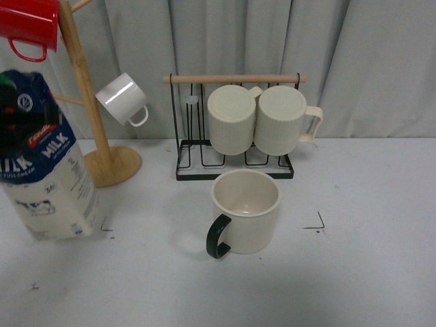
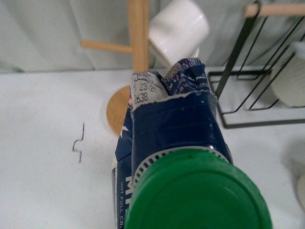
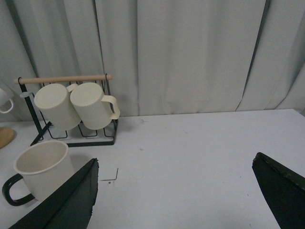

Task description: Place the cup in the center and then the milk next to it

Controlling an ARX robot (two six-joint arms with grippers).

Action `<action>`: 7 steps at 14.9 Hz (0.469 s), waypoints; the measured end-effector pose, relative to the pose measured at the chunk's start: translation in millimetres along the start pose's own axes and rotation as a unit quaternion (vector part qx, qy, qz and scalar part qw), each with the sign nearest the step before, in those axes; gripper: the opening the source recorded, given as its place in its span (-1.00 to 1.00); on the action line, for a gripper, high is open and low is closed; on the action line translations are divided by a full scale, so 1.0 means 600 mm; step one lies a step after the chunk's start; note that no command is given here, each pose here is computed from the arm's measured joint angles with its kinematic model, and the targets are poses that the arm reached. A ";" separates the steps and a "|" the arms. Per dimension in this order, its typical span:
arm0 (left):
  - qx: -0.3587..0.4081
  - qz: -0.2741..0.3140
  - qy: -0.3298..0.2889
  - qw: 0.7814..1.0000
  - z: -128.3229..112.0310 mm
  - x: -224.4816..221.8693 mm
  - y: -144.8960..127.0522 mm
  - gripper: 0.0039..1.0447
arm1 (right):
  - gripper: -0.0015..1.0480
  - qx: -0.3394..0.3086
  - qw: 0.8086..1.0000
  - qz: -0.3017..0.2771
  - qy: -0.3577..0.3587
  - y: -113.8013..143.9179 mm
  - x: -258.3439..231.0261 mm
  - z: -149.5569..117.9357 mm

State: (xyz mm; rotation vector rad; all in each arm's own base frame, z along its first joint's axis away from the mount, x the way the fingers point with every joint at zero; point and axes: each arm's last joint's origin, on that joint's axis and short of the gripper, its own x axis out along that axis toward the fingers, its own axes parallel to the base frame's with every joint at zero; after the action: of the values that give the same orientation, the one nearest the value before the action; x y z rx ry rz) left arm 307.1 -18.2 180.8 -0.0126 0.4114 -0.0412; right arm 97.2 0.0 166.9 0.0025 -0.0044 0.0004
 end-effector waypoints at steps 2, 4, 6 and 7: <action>0.000 -0.016 -0.024 1.000 0.022 -0.004 -0.025 -0.86 | 0.87 0.000 1.000 0.000 0.000 0.000 0.000 0.000; -0.005 -0.033 -0.035 0.999 0.028 -0.003 -0.054 -0.86 | 0.87 0.000 1.000 0.000 0.000 0.000 0.000 0.000; 0.000 -0.040 -0.016 0.999 0.009 0.011 -0.078 -0.87 | 0.87 0.000 1.000 0.000 0.000 0.000 0.000 0.000; 0.005 -0.041 -0.005 0.999 -0.002 0.017 -0.088 -0.87 | 0.87 0.000 1.000 0.000 0.000 0.000 0.000 0.000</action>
State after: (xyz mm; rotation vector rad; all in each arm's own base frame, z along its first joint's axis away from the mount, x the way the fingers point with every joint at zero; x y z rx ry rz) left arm 314.2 -71.5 176.9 -0.0191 0.3999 -0.1240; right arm 97.2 0.0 166.9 0.0025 -0.0044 0.0004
